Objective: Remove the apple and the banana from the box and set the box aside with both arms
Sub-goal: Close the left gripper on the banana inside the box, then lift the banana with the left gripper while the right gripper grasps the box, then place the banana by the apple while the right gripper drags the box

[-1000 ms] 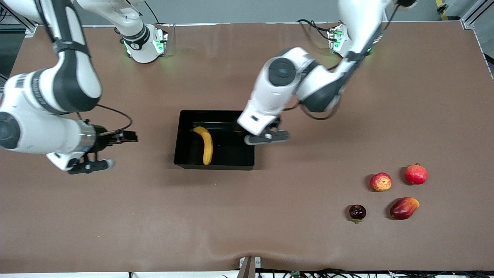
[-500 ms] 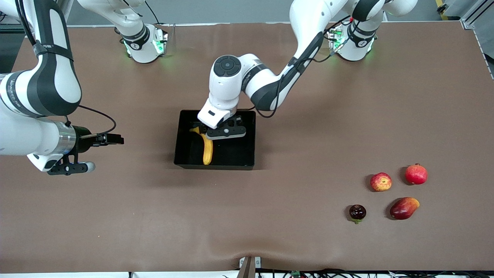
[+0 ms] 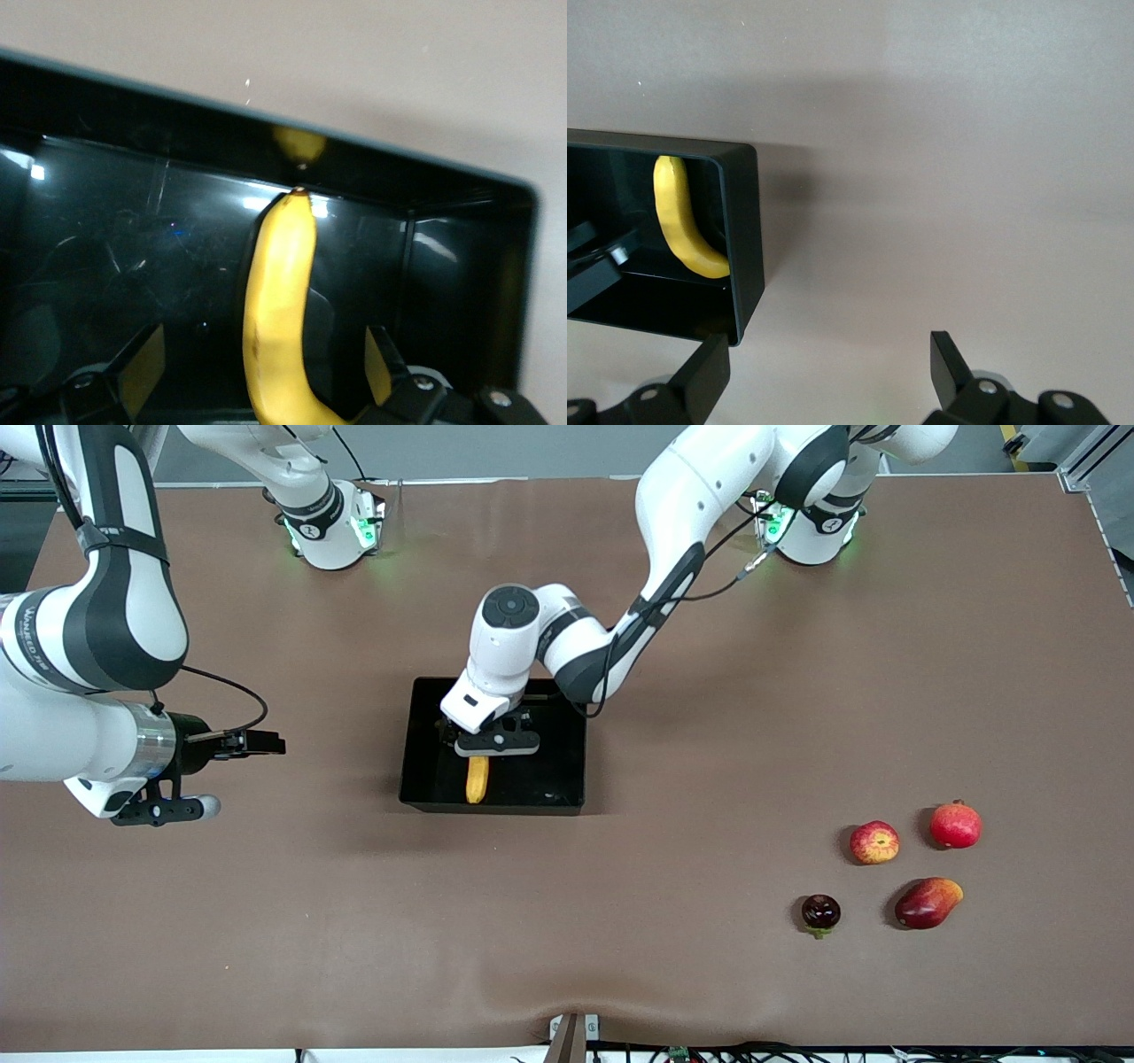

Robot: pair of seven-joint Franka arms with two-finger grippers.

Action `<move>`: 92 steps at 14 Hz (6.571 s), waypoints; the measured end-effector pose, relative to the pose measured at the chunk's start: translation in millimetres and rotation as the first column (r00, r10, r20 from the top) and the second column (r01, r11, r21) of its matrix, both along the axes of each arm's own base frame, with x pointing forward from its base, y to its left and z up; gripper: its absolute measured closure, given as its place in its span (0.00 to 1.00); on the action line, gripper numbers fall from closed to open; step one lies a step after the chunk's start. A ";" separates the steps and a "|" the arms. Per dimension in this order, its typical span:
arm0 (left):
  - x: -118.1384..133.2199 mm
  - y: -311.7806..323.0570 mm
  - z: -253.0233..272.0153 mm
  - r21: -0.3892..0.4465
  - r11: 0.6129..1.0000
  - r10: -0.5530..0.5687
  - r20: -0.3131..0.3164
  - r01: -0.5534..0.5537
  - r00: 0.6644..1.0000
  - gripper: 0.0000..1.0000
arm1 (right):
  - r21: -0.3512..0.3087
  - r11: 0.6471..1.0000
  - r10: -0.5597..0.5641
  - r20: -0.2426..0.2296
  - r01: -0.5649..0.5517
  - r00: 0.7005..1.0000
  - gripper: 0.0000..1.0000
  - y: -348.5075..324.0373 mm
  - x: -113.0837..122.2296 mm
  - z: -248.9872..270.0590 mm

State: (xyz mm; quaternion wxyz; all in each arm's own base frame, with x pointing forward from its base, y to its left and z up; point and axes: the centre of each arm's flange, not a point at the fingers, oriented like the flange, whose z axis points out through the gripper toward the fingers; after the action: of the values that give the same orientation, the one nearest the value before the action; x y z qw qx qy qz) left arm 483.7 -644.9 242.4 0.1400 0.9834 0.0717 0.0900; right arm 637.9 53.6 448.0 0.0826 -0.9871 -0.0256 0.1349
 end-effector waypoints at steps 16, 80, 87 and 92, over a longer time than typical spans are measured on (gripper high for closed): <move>-22.1 -18.7 -60.7 -0.057 0.998 0.040 -0.002 -0.040 0.999 0.00 | 0.001 1.000 0.007 -0.010 -0.007 1.000 0.00 3.9 -1.7 -2.3; 109.7 660.6 3.5 0.289 0.708 0.705 -0.221 -0.645 0.674 0.58 | 0.011 0.986 0.163 -0.200 -0.164 0.966 0.93 160.4 -29.7 -219.8; 109.3 669.8 -39.9 0.289 0.720 0.690 -0.204 -0.630 0.695 0.51 | 0.009 0.999 -0.035 -0.230 0.039 0.972 0.95 26.7 -5.3 -192.8; 115.9 665.2 -25.2 0.274 0.727 0.682 -0.182 -0.630 0.708 0.02 | 0.043 0.990 -0.125 -0.211 0.137 0.969 0.95 -76.7 -1.2 -182.5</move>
State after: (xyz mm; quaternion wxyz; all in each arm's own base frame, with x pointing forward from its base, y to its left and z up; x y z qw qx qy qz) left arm 599.5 20.3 217.2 -0.0078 0.9041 0.4273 0.0054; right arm 636.7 -23.1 265.4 0.1218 -0.9643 0.0443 0.2309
